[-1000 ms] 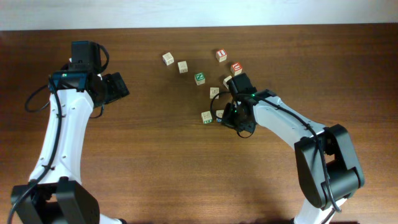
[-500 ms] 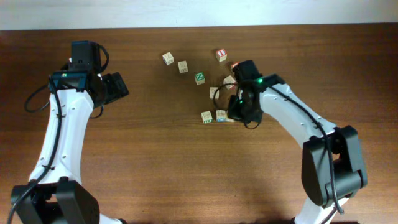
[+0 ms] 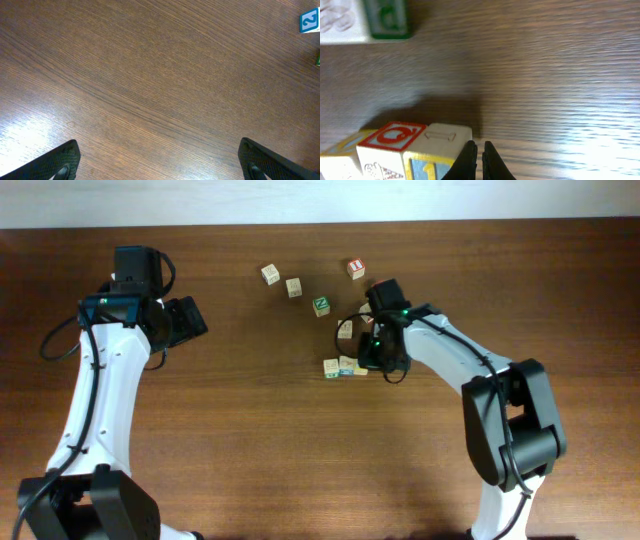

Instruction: Rotate 3 blocks

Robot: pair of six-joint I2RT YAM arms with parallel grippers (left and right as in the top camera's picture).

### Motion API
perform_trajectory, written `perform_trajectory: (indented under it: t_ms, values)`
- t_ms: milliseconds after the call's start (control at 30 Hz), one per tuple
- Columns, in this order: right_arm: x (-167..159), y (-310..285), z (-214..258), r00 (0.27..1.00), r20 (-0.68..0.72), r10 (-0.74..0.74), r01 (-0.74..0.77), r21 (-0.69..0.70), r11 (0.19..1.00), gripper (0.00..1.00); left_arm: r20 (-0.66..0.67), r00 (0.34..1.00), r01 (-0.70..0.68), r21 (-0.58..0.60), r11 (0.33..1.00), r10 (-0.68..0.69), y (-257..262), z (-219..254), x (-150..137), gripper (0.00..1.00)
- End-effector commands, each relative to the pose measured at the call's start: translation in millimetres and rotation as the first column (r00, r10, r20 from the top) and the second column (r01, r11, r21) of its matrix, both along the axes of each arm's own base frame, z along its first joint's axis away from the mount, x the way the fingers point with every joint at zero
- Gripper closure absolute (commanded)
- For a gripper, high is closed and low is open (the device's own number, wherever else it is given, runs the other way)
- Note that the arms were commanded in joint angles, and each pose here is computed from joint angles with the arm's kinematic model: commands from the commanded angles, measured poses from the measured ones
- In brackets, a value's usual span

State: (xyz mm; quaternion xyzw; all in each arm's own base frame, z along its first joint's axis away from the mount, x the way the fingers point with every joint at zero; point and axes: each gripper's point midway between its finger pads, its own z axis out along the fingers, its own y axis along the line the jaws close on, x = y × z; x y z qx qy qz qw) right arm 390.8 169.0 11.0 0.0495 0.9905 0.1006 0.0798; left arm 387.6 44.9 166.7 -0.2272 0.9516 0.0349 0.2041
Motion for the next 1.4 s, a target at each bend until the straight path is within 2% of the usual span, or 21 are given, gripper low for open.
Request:
perform_trajectory:
  t_ms: [0, 100, 200, 333, 400, 433, 533, 633, 700, 833, 900, 1000, 1167, 1367]
  values:
    - [-4.3, 19.4, -3.7, 0.999, -0.001, 0.049, -0.049, 0.014, 0.999, 0.92, 0.012, 1.000, -0.012, 0.004, 1.000, 0.012, 1.7, 3.6, 3.5, 0.01]
    - [-3.3, 27.7, -2.1, 0.996, 0.016, 0.089, -0.090, 0.037, 0.995, 0.91, 0.012, 1.000, -0.013, 0.004, 1.000, 0.013, 1.7, 3.6, 3.5, 0.01]
    - [-5.8, 50.5, 1.8, 0.974, 0.060, 0.220, -0.224, 0.074, 0.972, 0.91, 0.012, 1.000, -0.012, 0.004, 1.000, 0.012, 1.7, 3.6, 3.5, 0.01]
    - [-9.3, 54.4, 1.8, 0.972, 0.054, 0.229, -0.233, 0.081, 0.969, 0.91, 0.012, 1.000, -0.012, 0.004, 1.000, 0.012, 1.7, 3.6, 3.5, 0.01]
    - [-8.8, 53.9, 2.0, 0.972, 0.055, 0.227, -0.231, 0.081, 0.970, 0.67, 0.012, 1.000, -0.012, 0.004, 1.000, 0.012, 1.7, 3.6, 3.5, 0.01]
    - [-6.0, 52.2, 6.2, 0.974, 0.054, 0.221, -0.225, 0.081, 0.971, 0.64, 0.012, 1.000, -0.013, 0.004, 1.000, 0.013, 1.7, 3.6, 3.5, 0.01]
    - [9.3, 55.5, 32.5, 0.973, 0.081, 0.215, -0.221, 0.082, 0.972, 0.63, 0.012, 1.000, -0.013, 0.004, 1.000, 0.013, 1.7, 3.6, 3.5, 0.01]
    - [35.2, 69.8, 62.5, 0.960, 0.185, 0.211, -0.232, 0.104, 0.967, 0.64, 0.012, 1.000, -0.012, 0.004, 1.000, 0.012, 1.7, 3.6, 3.5, 0.01]
    - [46.2, 83.8, 62.9, 0.955, 0.242, 0.171, -0.197, 0.087, 0.976, 0.64, 0.012, 1.000, -0.012, 0.004, 1.000, 0.012, 1.7, 3.6, 3.5, 0.01]
    - [37.1, 111.2, 33.2, 0.933, 0.281, 0.225, -0.206, -0.097, 0.974, 0.64, 0.012, 1.000, -0.012, 0.004, 1.000, 0.012, 1.7, 3.6, 3.5, 0.01]
    - [35.4, 110.0, 26.5, 0.940, 0.286, 0.183, -0.147, -0.144, 0.979, 0.64, 0.012, 1.000, -0.012, 0.004, 1.000, 0.012, 1.7, 3.6, 3.5, 0.01]
    - [39.1, 104.0, 26.7, 0.942, 0.297, 0.153, -0.109, -0.161, 0.981, 0.64, 0.012, 1.000, -0.012, 0.004, 1.000, 0.012, 1.7, 3.6, 3.5, 0.01]
    - [30.6, 101.9, 15.2, 0.954, 0.250, 0.163, -0.123, -0.171, 0.978, 0.69, 0.012, 1.000, -0.012, 0.004, 1.000, 0.012, 1.7, 3.6, 3.5, 0.01]
    - [19.9, 103.1, 11.0, 0.965, 0.201, 0.170, -0.141, -0.152, 0.978, 0.69, 0.012, 1.000, -0.012, 0.004, 1.000, 0.012, 1.7, 3.6, 3.5, 0.01]
